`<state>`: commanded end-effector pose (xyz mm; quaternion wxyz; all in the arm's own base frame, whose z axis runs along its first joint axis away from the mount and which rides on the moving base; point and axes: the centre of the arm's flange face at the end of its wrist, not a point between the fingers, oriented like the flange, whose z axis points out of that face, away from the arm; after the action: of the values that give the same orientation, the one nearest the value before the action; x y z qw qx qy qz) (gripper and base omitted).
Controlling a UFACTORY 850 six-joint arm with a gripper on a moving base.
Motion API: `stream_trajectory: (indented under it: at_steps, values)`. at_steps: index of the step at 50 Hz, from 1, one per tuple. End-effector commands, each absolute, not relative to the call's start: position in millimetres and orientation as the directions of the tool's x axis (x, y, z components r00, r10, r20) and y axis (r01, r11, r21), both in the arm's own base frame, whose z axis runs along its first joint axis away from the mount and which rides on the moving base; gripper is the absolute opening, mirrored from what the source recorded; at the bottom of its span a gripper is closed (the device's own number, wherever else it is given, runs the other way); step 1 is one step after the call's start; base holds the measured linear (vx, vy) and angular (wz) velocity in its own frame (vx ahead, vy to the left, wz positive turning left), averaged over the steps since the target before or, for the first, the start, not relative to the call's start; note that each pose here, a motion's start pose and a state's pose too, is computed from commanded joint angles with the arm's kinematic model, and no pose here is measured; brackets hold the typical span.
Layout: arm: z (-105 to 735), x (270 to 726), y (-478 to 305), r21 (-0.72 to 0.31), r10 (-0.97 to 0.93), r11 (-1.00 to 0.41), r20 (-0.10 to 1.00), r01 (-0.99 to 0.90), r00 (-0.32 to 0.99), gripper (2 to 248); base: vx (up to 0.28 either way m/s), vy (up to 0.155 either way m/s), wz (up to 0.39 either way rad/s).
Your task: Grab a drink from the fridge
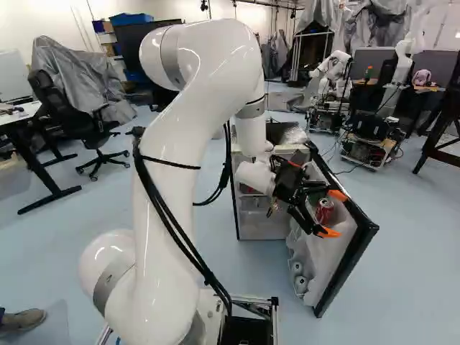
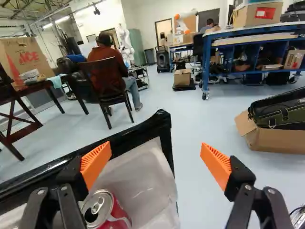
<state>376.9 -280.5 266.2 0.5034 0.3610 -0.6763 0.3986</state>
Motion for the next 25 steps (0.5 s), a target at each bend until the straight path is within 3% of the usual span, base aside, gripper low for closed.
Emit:
stream_trajectory:
  at_steps: [25]
  values:
    - [267, 391, -326, -0.23, -0.046, 0.461, 0.959, -0.857, -0.281, 247, 0.0, 0.0, 0.0]
